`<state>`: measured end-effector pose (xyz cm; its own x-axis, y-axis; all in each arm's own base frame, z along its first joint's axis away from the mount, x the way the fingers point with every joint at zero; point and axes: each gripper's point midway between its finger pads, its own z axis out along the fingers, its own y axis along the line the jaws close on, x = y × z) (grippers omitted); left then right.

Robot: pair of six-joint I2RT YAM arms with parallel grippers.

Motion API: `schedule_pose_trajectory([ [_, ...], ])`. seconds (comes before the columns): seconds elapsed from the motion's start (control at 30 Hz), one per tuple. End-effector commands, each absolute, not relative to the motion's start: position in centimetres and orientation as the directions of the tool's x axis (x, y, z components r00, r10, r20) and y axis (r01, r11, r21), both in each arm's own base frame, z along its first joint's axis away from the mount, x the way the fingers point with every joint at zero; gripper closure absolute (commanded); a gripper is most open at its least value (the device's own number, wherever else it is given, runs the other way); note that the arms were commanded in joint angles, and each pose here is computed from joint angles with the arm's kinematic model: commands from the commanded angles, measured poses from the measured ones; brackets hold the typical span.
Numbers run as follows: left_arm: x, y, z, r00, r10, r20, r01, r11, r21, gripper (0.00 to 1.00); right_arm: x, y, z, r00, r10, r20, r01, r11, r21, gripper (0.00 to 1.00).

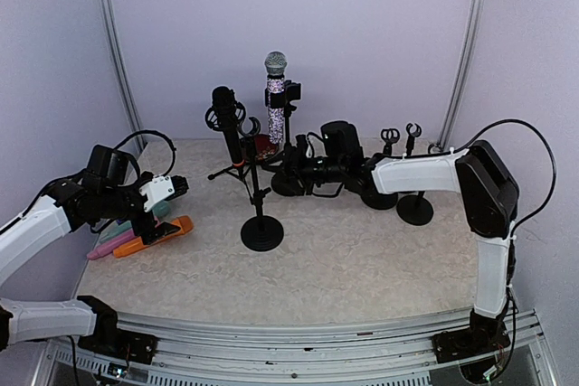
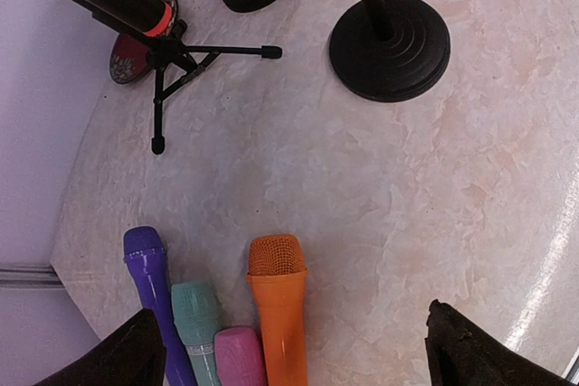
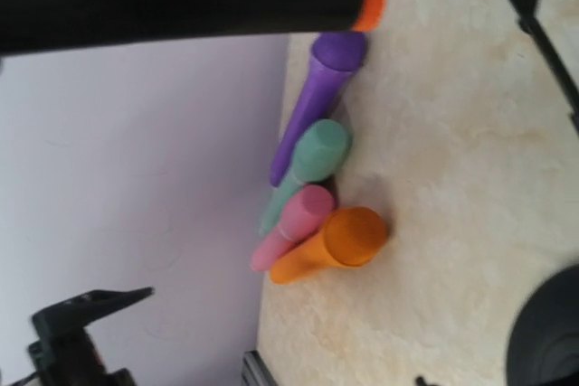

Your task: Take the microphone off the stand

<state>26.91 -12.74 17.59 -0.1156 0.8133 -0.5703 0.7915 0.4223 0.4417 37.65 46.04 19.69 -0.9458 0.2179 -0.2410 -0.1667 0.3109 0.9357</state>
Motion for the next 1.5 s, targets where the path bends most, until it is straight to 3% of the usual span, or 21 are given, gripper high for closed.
schedule_pose_trajectory([
  [0.0, 26.8, -12.9, 18.8, -0.093, 0.807, -0.583, 0.785, 0.420, 0.455, 0.03, 37.3, 45.9, 16.2, -0.957, 0.205, -0.207, -0.110, 0.402, 0.909, 0.44],
  [0.17, 26.8, -13.0, 18.7, -0.093, 0.806, -0.585, 0.787, 0.419, 0.452, 0.03, 37.3, 45.3, 15.5, -0.952, 0.213, -0.221, -0.104, 0.457, 0.884, 0.43],
  [0.5, 27.0, -12.8, 18.8, -0.093, 0.811, -0.578, 0.780, 0.420, 0.464, 0.03, 36.9, 47.8, 15.8, -0.961, 0.170, -0.217, -0.128, 0.423, 0.897, 0.48],
  [0.77, 27.1, -12.8, 18.8, -0.090, 0.813, -0.575, 0.779, 0.418, 0.468, 0.03, 36.7, 47.7, 15.4, -0.964, 0.175, -0.201, -0.112, 0.418, 0.902, 0.60],
  [1.07, 27.2, -13.6, 19.7, -0.084, 0.801, -0.593, 0.787, 0.419, 0.454, 0.03, 36.4, 47.5, 15.2, -0.965, 0.184, -0.189, -0.100, 0.405, 0.909, 0.92],
  [1.23, 27.6, -15.8, 21.8, -0.111, 0.741, -0.662, 0.803, 0.460, 0.379, 0.03, 35.9, 46.8, 14.8, -0.962, 0.204, -0.179, -0.089, 0.386, 0.918, 1.00],
  [1.47, 28.1, -21.2, 26.1, -0.139, 0.594, -0.792, 0.836, 0.499, 0.228, 0.03, 35.3, 46.5, 14.5, -0.951, 0.250, -0.181, -0.077, 0.376, 0.923, 1.00],
])
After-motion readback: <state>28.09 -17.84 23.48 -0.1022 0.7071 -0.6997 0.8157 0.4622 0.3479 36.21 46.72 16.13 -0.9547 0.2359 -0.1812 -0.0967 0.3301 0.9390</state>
